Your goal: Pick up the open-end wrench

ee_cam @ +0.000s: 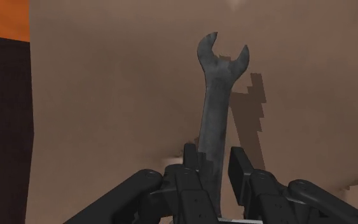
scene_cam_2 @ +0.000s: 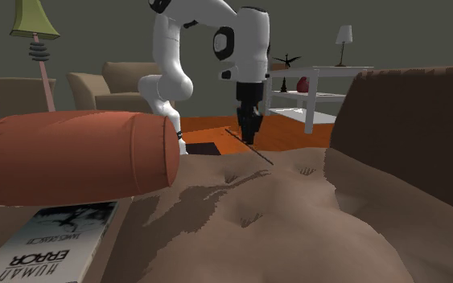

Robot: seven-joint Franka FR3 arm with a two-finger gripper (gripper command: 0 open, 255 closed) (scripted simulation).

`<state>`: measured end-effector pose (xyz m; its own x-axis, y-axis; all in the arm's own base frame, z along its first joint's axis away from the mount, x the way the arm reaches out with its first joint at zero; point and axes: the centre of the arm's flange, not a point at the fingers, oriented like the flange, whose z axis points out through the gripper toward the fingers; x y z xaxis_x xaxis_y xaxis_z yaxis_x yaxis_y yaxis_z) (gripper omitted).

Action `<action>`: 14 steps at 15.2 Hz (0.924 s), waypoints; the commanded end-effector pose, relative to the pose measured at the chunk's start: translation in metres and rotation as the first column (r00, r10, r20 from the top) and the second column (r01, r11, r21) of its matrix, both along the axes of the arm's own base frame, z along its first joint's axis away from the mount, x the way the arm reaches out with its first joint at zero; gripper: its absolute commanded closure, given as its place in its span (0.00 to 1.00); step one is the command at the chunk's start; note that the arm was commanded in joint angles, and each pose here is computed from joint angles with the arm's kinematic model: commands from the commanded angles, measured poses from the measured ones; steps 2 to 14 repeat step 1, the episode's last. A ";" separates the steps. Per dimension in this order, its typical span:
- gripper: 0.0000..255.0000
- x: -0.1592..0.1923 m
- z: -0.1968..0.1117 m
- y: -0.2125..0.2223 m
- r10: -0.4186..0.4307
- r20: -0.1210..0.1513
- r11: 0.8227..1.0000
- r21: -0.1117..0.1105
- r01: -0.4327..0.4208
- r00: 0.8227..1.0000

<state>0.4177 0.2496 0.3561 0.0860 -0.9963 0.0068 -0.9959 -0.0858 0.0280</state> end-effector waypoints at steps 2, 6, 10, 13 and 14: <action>1.00 0.000 0.003 0.000 0.000 0.000 1.000 0.000 0.000 1.000; 1.00 0.000 0.003 0.000 0.000 0.000 1.000 0.000 0.000 1.000; 1.00 0.000 0.003 0.000 0.000 0.000 1.000 0.000 0.000 1.000; 1.00 0.000 0.003 0.000 0.000 0.000 1.000 0.000 0.000 1.000; 1.00 0.000 0.003 0.000 0.000 0.000 1.000 0.000 0.000 1.000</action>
